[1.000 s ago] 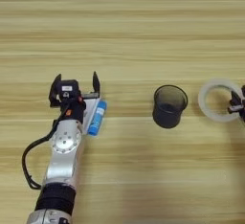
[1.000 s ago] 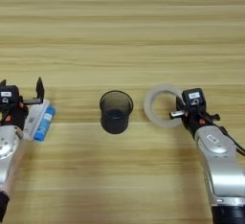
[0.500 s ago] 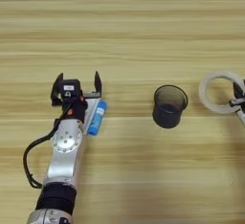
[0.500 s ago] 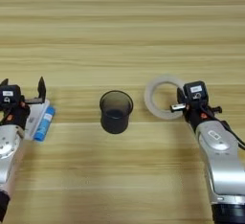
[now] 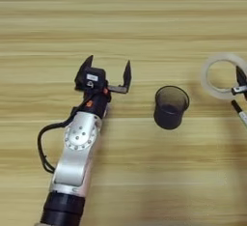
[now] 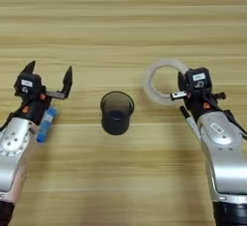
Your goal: Move the objects on the table
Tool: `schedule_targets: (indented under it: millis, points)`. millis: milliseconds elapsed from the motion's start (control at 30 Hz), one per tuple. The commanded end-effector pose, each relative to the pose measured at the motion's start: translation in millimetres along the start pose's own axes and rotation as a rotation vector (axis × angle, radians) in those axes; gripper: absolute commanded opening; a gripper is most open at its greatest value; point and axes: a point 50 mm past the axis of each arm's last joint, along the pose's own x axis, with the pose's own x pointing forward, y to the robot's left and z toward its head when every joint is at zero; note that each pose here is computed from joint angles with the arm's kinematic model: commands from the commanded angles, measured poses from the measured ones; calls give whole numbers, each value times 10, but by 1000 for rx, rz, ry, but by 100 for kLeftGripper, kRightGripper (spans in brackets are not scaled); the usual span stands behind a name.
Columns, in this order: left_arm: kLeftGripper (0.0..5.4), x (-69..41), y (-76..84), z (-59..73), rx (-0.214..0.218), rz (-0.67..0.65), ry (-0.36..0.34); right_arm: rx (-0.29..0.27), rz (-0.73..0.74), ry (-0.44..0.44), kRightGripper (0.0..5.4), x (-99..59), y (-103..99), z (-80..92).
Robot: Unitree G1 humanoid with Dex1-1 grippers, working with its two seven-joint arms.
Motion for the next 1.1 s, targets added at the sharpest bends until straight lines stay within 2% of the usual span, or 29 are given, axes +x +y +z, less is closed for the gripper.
schedule_targets:
  millis: [33,200,400,700,900,1100]
  points:
    - [540,-30,-218,71,-9,-128,10,2,5,-99,109,10,45,247]
    - [540,-63,-473,129,-35,-245,10,4,43,-142,109,1,168,360]
    - [540,-76,-608,147,-41,-291,14,11,88,-174,109,-4,298,447]
    - [540,-61,-666,92,-47,-303,34,23,169,-200,109,-9,525,509]
    - [540,-42,-638,68,-49,-287,42,23,198,-205,109,-32,601,516]
    - [540,-16,-533,-21,-32,-230,66,23,219,-211,109,-73,639,529]
